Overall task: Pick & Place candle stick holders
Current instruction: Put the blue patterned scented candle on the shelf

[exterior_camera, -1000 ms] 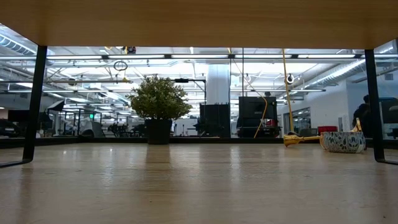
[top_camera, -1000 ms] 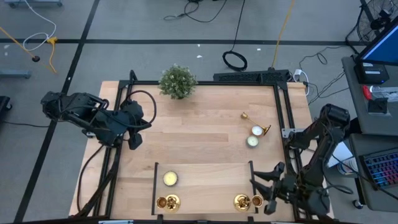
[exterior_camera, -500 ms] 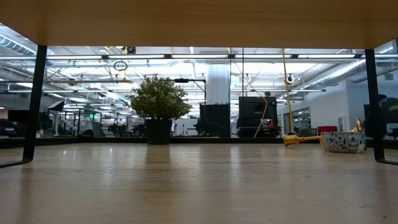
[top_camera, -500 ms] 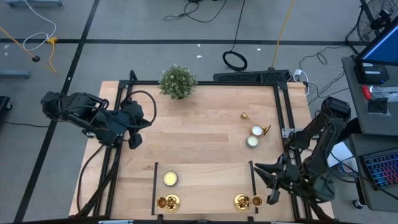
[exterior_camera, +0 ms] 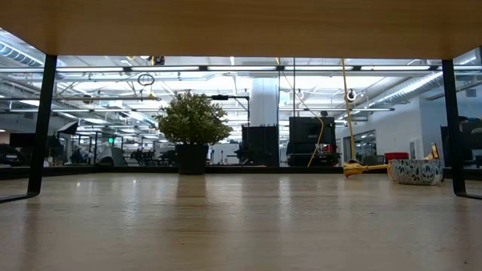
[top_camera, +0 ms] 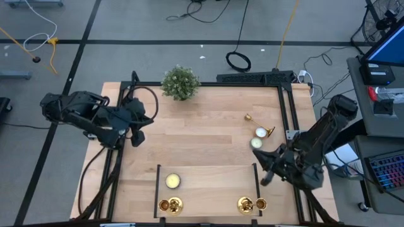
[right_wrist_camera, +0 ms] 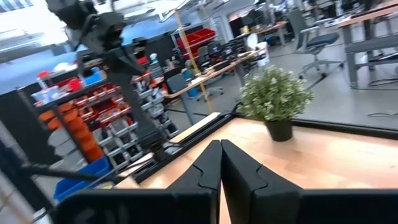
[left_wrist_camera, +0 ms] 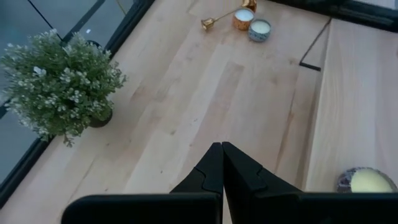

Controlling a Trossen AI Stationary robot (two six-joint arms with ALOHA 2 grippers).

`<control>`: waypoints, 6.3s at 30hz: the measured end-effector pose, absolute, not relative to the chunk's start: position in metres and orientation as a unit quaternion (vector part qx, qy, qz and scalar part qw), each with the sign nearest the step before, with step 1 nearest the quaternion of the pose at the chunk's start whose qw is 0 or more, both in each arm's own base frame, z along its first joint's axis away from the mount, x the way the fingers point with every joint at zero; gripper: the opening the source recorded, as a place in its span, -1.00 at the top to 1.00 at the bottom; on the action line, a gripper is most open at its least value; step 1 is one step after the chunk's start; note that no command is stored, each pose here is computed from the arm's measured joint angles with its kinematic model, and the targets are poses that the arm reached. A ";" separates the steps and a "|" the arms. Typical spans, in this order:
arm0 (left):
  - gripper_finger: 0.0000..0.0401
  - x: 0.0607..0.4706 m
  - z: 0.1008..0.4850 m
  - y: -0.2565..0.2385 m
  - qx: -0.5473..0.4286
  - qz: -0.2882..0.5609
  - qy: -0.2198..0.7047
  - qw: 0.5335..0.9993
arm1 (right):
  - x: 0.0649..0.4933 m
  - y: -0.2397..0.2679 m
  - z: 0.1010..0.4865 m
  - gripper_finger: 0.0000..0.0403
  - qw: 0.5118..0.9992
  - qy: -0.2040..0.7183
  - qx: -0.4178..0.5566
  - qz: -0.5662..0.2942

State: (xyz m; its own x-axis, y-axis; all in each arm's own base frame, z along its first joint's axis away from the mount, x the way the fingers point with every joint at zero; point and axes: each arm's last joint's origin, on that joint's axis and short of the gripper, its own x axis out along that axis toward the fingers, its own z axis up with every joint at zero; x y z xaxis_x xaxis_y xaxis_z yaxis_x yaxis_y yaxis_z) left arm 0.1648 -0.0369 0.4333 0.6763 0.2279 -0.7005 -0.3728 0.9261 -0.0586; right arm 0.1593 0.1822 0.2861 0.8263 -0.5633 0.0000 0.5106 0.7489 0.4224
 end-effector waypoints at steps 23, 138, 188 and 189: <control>0.99 0.184 0.450 -0.014 -0.159 0.218 0.253 0.929 | 0.150 0.104 0.343 1.00 0.944 -0.080 0.136 -0.289; 0.99 0.194 0.451 0.002 -0.128 0.205 0.248 0.938 | 0.158 -0.006 0.220 0.17 0.809 0.576 0.114 0.014; 0.99 0.225 0.431 -0.008 -0.084 0.166 0.318 0.930 | 0.180 -0.012 0.183 -0.44 0.556 0.570 0.483 -0.365; 0.99 0.225 0.431 -0.008 -0.083 0.166 0.318 0.930 | 0.181 -0.012 0.183 -0.45 0.556 0.569 0.484 -0.364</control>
State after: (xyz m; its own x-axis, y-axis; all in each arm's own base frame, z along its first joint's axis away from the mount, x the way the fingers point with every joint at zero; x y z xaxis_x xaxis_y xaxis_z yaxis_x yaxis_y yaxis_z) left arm 0.2247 -0.0078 0.4313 0.7431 0.2554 -0.6186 -0.3611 0.9312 -0.0493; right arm 0.1806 -0.0123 0.1835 0.0878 0.1459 -0.9854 0.9562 0.2651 0.1244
